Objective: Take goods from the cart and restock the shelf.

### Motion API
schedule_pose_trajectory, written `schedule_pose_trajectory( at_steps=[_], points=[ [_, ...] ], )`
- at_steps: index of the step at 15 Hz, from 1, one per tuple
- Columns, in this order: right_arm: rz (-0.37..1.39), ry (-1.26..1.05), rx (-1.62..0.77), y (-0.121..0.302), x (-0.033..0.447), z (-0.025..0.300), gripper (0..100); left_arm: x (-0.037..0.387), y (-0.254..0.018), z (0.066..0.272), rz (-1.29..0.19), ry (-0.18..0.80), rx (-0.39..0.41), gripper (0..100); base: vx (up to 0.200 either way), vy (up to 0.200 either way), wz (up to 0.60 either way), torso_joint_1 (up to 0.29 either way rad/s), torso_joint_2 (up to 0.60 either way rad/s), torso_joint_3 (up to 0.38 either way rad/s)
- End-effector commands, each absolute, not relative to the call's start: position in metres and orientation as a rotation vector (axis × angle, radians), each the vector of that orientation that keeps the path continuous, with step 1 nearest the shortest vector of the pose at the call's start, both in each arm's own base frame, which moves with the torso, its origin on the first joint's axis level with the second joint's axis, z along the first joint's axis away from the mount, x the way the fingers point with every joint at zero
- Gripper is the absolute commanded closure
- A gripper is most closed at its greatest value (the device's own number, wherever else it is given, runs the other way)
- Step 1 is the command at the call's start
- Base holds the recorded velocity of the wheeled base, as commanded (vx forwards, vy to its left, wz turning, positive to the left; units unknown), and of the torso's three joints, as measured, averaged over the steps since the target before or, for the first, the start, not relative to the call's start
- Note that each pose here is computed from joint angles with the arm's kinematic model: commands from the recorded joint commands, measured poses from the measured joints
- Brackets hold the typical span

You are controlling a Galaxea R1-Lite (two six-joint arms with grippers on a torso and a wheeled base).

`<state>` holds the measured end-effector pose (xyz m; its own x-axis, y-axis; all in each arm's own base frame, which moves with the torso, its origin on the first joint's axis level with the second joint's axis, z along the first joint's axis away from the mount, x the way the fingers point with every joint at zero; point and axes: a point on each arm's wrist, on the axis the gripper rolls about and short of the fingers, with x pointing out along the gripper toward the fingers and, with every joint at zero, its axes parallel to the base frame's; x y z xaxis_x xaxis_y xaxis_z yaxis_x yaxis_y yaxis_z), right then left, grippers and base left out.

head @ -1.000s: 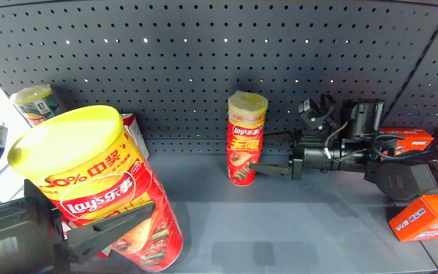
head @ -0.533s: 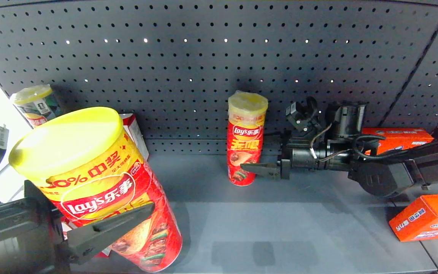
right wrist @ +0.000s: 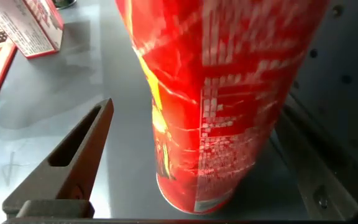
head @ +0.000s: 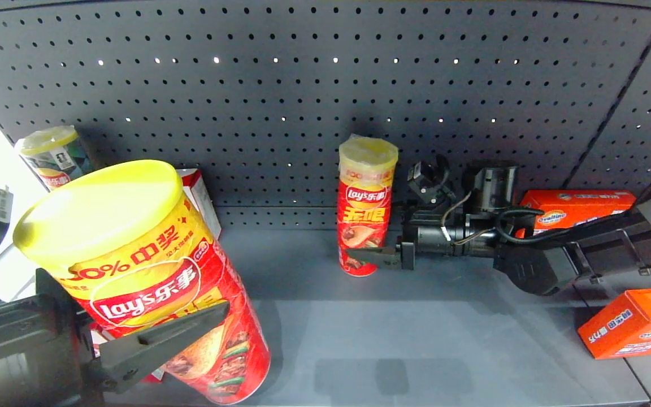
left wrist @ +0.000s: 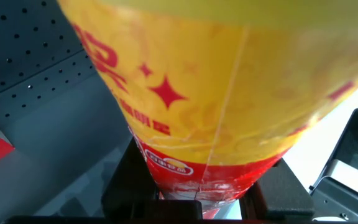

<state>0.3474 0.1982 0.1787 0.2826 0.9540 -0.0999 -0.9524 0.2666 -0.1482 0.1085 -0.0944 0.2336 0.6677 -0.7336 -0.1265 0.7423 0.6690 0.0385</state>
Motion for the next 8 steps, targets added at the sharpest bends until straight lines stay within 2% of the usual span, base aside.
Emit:
schedule_pose_trajectory(
  at_steps=[1,3,4,8],
  points=[
    [1.296,-0.007,-0.192,0.203,0.349,0.176,0,0.108,-0.094,0.233,-0.834,0.104,0.090,100,0.000,0.000,0.00,0.000,0.00,0.000],
    [1.304,-0.008,-0.193,0.208,0.353,0.171,0,0.109,-0.094,0.233,-0.832,0.106,0.090,100,0.000,0.000,0.00,0.000,0.00,0.000],
    [1.303,-0.023,-0.194,0.209,0.354,0.172,100,0.108,-0.094,0.232,-0.834,0.107,0.091,100,0.000,0.000,0.00,0.000,0.00,0.000],
    [1.291,-0.028,-0.199,0.215,0.351,0.172,100,0.108,-0.094,0.233,-0.832,0.106,0.090,100,0.000,0.000,0.00,0.000,0.00,0.000]
  ],
)
